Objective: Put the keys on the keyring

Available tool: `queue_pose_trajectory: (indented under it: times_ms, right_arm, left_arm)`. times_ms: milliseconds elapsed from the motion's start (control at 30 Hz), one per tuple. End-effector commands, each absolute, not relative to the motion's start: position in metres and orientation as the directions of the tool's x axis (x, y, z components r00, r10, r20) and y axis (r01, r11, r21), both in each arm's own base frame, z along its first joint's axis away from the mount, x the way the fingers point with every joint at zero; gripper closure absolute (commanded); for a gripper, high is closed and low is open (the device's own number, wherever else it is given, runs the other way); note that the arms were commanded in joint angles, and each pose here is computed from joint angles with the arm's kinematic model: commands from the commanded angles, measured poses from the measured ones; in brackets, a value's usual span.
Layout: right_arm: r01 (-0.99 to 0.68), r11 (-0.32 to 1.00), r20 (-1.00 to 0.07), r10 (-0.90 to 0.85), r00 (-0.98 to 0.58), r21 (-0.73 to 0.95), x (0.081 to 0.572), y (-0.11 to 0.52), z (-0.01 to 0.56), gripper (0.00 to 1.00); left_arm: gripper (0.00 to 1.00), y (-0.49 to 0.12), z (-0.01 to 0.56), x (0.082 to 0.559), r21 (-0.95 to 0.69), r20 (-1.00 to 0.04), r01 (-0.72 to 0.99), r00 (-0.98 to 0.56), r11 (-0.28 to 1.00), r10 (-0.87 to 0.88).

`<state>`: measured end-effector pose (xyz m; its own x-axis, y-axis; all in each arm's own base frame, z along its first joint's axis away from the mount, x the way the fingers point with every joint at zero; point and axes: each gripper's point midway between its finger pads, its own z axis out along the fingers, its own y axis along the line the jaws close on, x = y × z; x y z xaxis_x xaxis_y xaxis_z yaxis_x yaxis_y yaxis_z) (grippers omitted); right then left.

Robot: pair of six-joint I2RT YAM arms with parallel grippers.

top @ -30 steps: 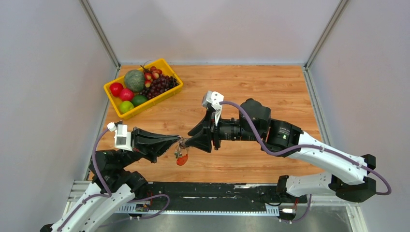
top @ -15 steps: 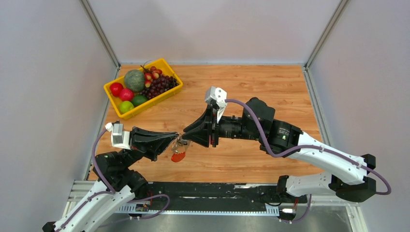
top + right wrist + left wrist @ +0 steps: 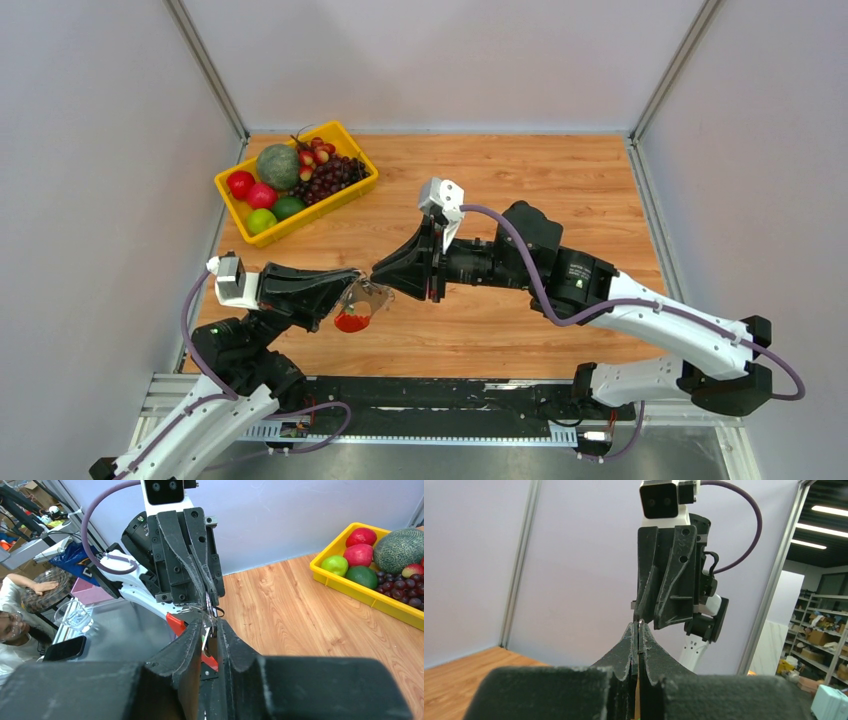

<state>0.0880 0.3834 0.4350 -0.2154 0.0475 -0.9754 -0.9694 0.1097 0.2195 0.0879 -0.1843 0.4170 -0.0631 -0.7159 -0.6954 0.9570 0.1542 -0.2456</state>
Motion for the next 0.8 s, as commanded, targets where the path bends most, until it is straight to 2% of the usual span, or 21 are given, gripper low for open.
queue_pose_trajectory:
  times_ms: [0,233,767]
  right_arm:
    - [-0.977,0.074,-0.977,0.085,-0.195,0.201,0.083,0.392,0.447,0.79]
    - [-0.978,0.064,-0.978,0.071,-0.196,0.201,0.082,0.401,0.442,0.79]
    - [-0.983,0.071,-0.983,0.081,-0.165,0.171,0.084,0.407,0.443,0.85]
  left_arm:
    - [1.00,-0.176,0.433,0.083,-0.227,-0.645,0.964,-0.045,0.136,-0.763]
    - [1.00,-0.175,0.432,0.086,-0.237,-0.633,0.961,-0.042,0.142,-0.773]
    - [1.00,-0.177,0.431,0.086,-0.242,-0.632,0.962,-0.057,0.127,-0.773]
